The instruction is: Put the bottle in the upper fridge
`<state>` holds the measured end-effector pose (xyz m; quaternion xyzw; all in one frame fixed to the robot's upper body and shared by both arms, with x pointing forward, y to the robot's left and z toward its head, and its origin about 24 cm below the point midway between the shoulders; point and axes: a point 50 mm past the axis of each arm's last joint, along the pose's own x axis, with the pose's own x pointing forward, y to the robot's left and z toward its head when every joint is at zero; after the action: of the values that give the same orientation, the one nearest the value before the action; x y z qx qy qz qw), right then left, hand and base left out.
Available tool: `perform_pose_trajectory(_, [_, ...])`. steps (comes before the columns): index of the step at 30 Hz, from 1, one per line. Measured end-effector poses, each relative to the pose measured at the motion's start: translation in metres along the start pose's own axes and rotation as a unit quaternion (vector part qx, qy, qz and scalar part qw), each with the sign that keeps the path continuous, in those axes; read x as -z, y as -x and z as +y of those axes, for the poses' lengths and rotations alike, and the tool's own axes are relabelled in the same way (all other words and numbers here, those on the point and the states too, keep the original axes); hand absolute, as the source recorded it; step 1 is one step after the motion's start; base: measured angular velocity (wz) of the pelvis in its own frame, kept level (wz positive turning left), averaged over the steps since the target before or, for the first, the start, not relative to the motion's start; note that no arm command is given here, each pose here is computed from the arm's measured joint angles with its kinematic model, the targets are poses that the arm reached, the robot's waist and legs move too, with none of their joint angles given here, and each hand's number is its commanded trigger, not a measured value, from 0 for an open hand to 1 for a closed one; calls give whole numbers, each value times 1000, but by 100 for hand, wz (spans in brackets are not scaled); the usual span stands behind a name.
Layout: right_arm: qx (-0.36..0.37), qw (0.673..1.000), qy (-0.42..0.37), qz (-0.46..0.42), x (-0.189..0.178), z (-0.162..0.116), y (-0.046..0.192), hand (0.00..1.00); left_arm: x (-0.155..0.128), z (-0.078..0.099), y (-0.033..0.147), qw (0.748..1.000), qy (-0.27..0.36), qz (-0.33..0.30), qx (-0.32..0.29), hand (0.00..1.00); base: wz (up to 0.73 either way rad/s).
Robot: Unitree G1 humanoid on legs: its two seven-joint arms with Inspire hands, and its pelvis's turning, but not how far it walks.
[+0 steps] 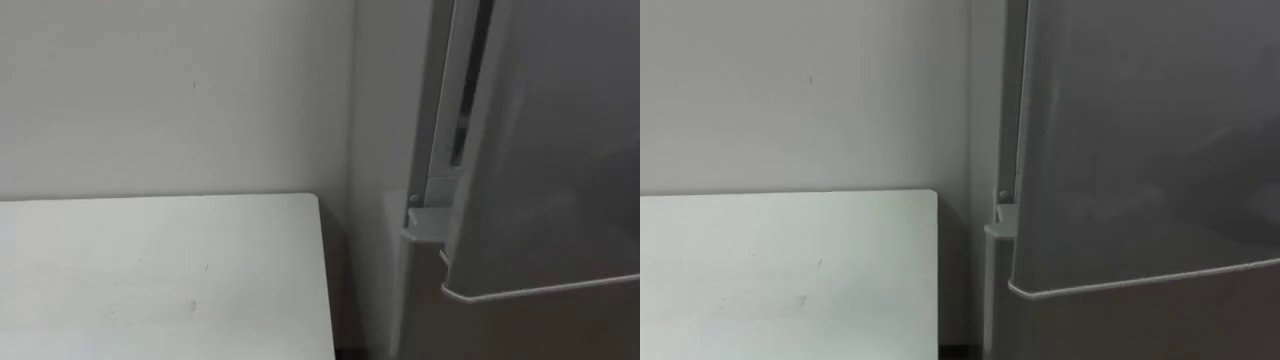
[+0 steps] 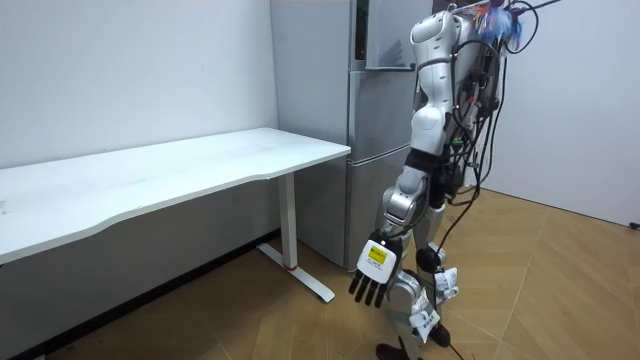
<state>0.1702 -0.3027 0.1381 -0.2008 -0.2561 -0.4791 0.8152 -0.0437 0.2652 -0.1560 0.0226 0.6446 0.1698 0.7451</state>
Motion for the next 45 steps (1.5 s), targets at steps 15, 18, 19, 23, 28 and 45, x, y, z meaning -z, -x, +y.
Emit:
perform_pose_trajectory(15, [-41, 999, -32, 8, -3, 19, 13, 0, -4, -8, -1, 999, -38, -4, 18, 0, 3])
perform_pose_trajectory(18, [-47, 998, -33, 11, -2, 21, 15, 0, -5, -9, -1, 999, -42, -4, 21, 0, 0])
perform_pose_trajectory(19, [-49, 998, -33, 14, -1, 22, 16, 0, -5, -9, -1, 999, -43, -4, 22, 0, 0])
perform_pose_trajectory(23, [-64, 997, -38, 20, -1, 27, 21, 0, -10, -11, -2, 998, -57, -9, 27, 0, -1])
perform_pose_trajectory(28, [-104, 993, -45, 29, -1, 37, 30, 0, -11, -12, -3, 998, -61, -10, 29, 0, 0])
perform_pose_trajectory(45, [-154, 986, -47, 47, 5, 58, 35, 0, -6, -15, -3, 996, -75, 13, 54, 0, 1])
